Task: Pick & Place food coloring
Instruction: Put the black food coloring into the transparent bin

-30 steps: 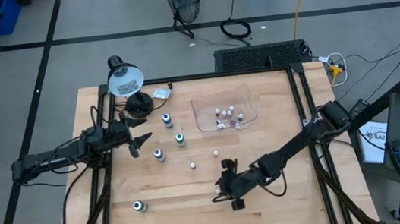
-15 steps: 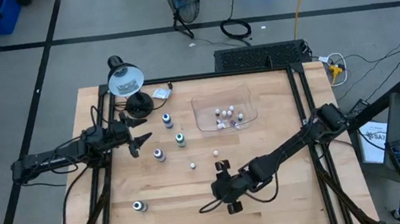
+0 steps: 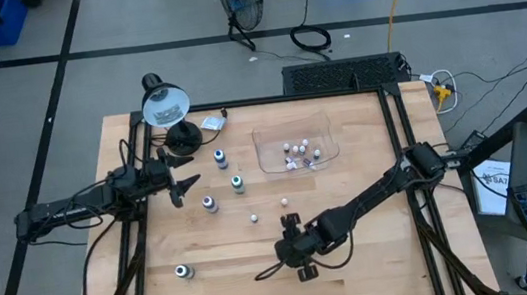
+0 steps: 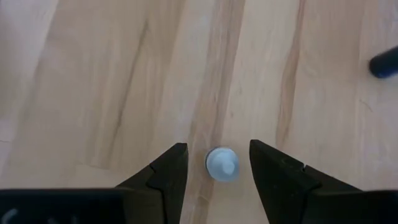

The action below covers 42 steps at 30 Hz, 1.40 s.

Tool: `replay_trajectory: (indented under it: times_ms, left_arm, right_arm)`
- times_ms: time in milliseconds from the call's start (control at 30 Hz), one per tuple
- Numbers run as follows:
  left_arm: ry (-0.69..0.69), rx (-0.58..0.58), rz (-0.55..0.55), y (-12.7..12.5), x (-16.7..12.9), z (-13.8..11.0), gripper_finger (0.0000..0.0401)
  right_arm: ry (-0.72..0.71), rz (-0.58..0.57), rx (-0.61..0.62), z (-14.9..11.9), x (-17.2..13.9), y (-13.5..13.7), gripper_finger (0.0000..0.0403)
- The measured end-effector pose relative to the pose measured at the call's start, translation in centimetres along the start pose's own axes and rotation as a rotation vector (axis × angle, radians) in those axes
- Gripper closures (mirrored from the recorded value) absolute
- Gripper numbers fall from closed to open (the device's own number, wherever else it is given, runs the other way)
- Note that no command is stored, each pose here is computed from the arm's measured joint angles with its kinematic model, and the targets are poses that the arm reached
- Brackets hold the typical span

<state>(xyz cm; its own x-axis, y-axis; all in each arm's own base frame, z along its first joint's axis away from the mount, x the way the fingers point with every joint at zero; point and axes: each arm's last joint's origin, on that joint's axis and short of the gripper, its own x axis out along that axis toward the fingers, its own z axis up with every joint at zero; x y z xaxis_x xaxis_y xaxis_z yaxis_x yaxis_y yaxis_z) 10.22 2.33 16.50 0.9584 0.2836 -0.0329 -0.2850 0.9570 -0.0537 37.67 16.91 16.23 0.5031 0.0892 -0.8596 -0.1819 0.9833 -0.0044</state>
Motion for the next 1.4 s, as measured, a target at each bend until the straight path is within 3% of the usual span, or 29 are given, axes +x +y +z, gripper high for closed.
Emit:
replay_trajectory:
  times_ms: [667, 933, 1100, 1267, 1400]
  left_arm:
    - [0.001, 0.000, 0.000, 0.0, 0.0, 0.0, 0.0105]
    - [0.001, 0.000, 0.000, 0.0, 0.0, 0.0, 0.0105]
    - [0.001, 0.000, 0.000, 0.0, 0.0, 0.0, 0.0105]
    - [0.001, 0.000, 0.000, 0.0, 0.0, 0.0, 0.0105]
    - [0.001, 0.000, 0.000, 0.0, 0.0, 0.0, 0.0105]
  right_arm:
    - [-0.010, 0.002, 0.005, -0.7, 0.6, -0.1, 0.0293]
    - [-0.004, -0.004, 0.016, -0.7, 0.7, -0.6, 0.0355]
    - [-0.007, -0.012, -0.001, -0.6, 0.5, -0.9, 0.0357]
    - [-0.067, -0.065, -0.008, 0.7, -3.3, -2.2, 0.0357]
    - [-0.140, -0.223, 0.015, 1.4, -8.9, -4.8, 0.0357]
